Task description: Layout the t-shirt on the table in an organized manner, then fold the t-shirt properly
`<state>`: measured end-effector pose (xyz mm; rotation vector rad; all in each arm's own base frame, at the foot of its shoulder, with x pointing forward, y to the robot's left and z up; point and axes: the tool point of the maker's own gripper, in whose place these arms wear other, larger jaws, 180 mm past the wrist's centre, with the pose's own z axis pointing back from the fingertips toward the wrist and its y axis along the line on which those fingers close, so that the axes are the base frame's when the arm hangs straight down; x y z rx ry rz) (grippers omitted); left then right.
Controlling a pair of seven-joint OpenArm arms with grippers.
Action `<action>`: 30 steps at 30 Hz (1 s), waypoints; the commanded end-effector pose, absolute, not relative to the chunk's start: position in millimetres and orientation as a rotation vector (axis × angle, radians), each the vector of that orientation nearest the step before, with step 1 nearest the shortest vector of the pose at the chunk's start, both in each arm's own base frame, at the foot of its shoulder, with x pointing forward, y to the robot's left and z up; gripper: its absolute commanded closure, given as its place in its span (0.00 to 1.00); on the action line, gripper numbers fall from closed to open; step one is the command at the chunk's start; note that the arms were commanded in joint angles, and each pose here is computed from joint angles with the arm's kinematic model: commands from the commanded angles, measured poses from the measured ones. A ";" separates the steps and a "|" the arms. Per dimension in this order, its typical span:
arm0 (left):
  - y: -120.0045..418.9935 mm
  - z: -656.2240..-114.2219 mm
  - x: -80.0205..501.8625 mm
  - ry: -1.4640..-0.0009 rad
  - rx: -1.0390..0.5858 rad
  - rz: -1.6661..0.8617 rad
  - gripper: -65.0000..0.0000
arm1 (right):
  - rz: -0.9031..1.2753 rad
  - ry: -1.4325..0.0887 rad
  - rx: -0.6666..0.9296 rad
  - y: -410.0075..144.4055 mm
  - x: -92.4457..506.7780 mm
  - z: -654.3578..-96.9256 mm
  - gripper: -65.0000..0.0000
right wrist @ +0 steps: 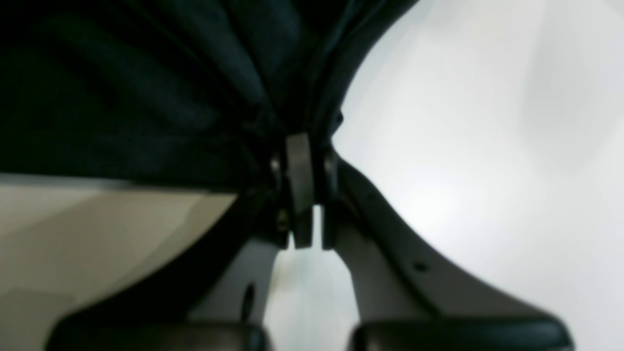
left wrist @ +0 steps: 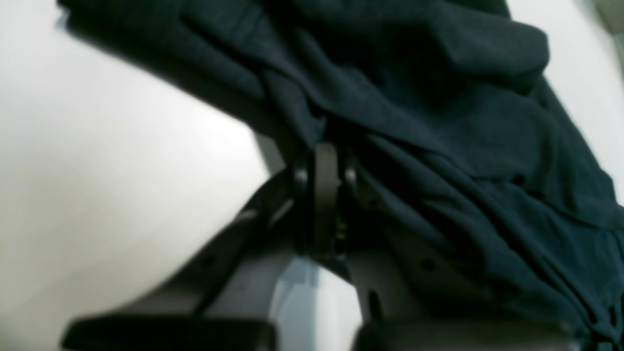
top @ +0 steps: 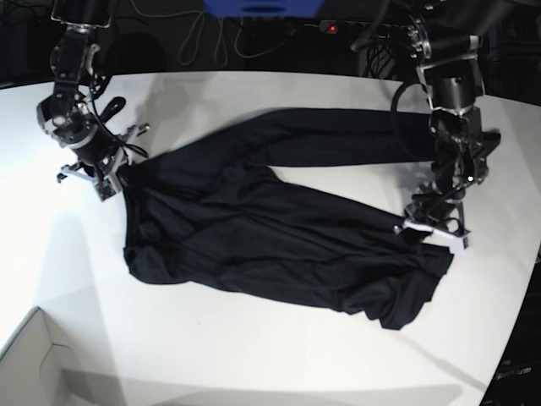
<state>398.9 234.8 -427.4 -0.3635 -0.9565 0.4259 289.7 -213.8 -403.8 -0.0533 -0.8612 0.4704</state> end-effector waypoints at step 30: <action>317.8 -379.9 276.3 -0.950 -0.145 0.500 0.99 | 0.382 -0.866 -0.142 -265.6 271.2 -393.6 1.00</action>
